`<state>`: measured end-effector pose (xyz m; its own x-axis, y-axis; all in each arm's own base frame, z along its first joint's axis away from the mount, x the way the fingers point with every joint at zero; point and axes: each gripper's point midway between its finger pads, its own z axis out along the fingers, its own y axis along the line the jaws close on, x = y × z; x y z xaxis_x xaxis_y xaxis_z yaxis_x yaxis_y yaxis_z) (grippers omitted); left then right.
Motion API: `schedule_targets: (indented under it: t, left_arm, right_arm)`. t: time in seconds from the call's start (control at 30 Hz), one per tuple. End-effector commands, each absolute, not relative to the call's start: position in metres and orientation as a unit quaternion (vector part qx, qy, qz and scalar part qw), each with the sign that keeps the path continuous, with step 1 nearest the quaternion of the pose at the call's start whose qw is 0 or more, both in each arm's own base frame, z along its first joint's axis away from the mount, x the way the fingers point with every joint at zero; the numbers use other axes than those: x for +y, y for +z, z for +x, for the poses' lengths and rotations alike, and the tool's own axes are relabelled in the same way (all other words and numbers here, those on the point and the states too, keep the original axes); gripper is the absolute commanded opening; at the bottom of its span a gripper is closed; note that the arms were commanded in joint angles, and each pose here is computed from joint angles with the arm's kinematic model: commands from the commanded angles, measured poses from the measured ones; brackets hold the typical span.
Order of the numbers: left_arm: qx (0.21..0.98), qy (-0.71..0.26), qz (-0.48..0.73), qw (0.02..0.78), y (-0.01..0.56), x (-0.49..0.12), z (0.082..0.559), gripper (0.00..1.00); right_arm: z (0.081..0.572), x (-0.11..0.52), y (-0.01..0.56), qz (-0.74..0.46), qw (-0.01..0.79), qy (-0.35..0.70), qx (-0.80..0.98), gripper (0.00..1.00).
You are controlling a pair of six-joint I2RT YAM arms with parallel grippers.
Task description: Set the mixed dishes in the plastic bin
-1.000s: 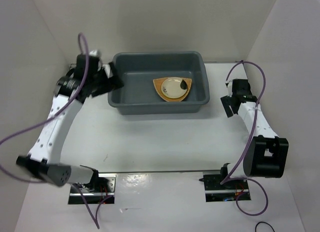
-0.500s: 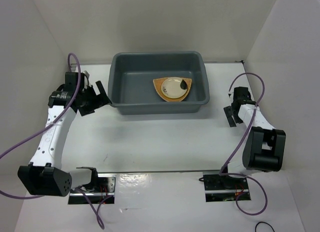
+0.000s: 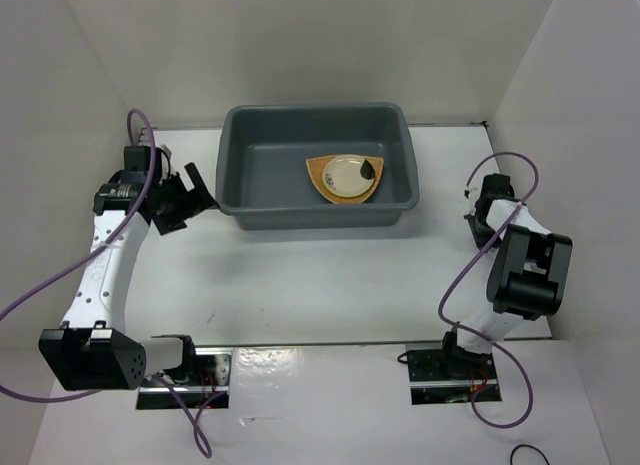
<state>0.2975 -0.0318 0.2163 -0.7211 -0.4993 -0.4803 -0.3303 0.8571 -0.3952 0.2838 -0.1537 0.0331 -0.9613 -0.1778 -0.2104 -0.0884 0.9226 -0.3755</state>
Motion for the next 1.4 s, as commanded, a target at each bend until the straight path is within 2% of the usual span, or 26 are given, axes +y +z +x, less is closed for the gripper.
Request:
schedule_targets:
  t: [0.0, 0.1, 0.13, 0.2, 0.23, 0.3, 0.33, 0.43, 0.53, 0.57, 0.6, 0.63, 0.67, 0.7, 0.73, 0.77, 0.8, 0.87, 0.97, 1.07, 1.23, 1.3, 1.37]
  left_arm:
    - [0.908, -0.132, -0.250, 0.308, 0.219, -0.023, 0.299, 1.00]
    - [0.905, -0.106, -0.259, 0.321, 0.222, -0.013, 0.289, 1.00]
    - [0.905, -0.094, -0.258, 0.325, 0.223, -0.009, 0.286, 1.00]
    - [0.907, -0.060, -0.268, 0.320, 0.221, 0.004, 0.275, 1.00]
    - [0.908, -0.049, -0.270, 0.316, 0.222, 0.009, 0.266, 1.00]
    - [0.904, -0.040, -0.272, 0.326, 0.231, 0.014, 0.256, 1.00]
    - [0.906, -0.033, -0.274, 0.321, 0.231, 0.015, 0.248, 1.00]
    - [0.900, -0.036, -0.273, 0.337, 0.242, 0.013, 0.230, 1.00]
    - [0.899, -0.031, -0.275, 0.340, 0.245, 0.015, 0.218, 1.00]
    - [0.898, -0.032, -0.274, 0.343, 0.244, 0.014, 0.214, 1.00]
    - [0.898, -0.036, -0.268, 0.347, 0.243, 0.013, 0.214, 1.00]
    - [0.898, -0.041, -0.265, 0.350, 0.241, 0.011, 0.213, 1.00]
    - [0.897, -0.040, -0.260, 0.354, 0.242, 0.011, 0.214, 1.00]
    - [0.894, -0.042, -0.259, 0.364, 0.242, 0.011, 0.217, 1.00]
    - [0.893, -0.041, -0.254, 0.368, 0.243, 0.012, 0.219, 1.00]
    - [0.895, -0.040, -0.255, 0.363, 0.240, 0.012, 0.218, 1.00]
    - [0.894, -0.041, -0.254, 0.368, 0.241, 0.012, 0.220, 1.00]
    - [0.897, -0.040, -0.246, 0.364, 0.236, 0.011, 0.225, 1.00]
    - [0.899, -0.041, -0.242, 0.362, 0.231, 0.009, 0.229, 1.00]
    - [0.899, -0.041, -0.242, 0.362, 0.231, 0.009, 0.229, 1.00]
    - [0.900, -0.043, -0.238, 0.362, 0.230, 0.007, 0.227, 1.00]
    - [0.901, -0.045, -0.234, 0.361, 0.230, 0.005, 0.227, 1.00]
    - [0.900, -0.046, -0.238, 0.361, 0.230, 0.004, 0.227, 1.00]
  right_arm:
    - [0.318, -0.129, 0.072, -0.094, 0.194, -0.154, 0.964, 0.00]
    - [0.356, -0.111, 0.142, -0.117, 0.277, -0.190, 0.935, 0.00]
    - [0.385, -0.091, 0.182, -0.137, 0.331, -0.193, 0.914, 0.00]
    - [0.406, -0.061, 0.221, -0.163, 0.375, -0.168, 0.897, 0.00]
    - [0.427, -0.026, 0.268, -0.193, 0.430, -0.151, 0.869, 0.00]
    - [0.445, 0.020, 0.296, -0.239, 0.464, -0.127, 0.843, 0.00]
    - [0.457, 0.068, 0.311, -0.291, 0.485, -0.105, 0.818, 0.00]
    - [0.480, 0.145, 0.314, -0.357, 0.499, -0.053, 0.788, 0.00]
    - [0.481, 0.224, 0.316, -0.417, 0.496, 0.002, 0.761, 0.01]
    - [0.484, 0.259, 0.280, -0.455, 0.464, 0.033, 0.759, 0.02]
    - [0.487, 0.278, 0.294, -0.471, 0.476, 0.049, 0.741, 0.04]
    - [0.481, 0.290, 0.278, -0.493, 0.447, 0.064, 0.743, 0.06]
    - [0.482, 0.316, 0.231, -0.521, 0.404, 0.092, 0.746, 0.09]
    - [0.488, 0.331, 0.263, -0.527, 0.441, 0.097, 0.720, 0.09]
    - [0.488, 0.341, 0.259, -0.533, 0.437, 0.106, 0.717, 0.09]
    - [0.488, 0.347, 0.183, -0.541, 0.361, 0.111, 0.751, 0.09]
    - [0.484, 0.360, 0.205, -0.545, 0.389, 0.102, 0.736, 0.09]
    - [0.493, 0.376, 0.185, -0.547, 0.394, 0.083, 0.734, 0.07]
    - [0.486, 0.385, 0.146, -0.556, 0.360, 0.095, 0.743, 0.06]
    - [0.492, 0.400, 0.136, -0.558, 0.373, 0.098, 0.735, 0.06]
    - [0.472, 0.410, 0.081, -0.591, 0.320, 0.096, 0.734, 0.18]
    - [0.470, 0.414, 0.078, -0.594, 0.319, 0.092, 0.733, 0.20]
    - [0.465, 0.416, 0.077, -0.597, 0.315, 0.089, 0.733, 0.26]
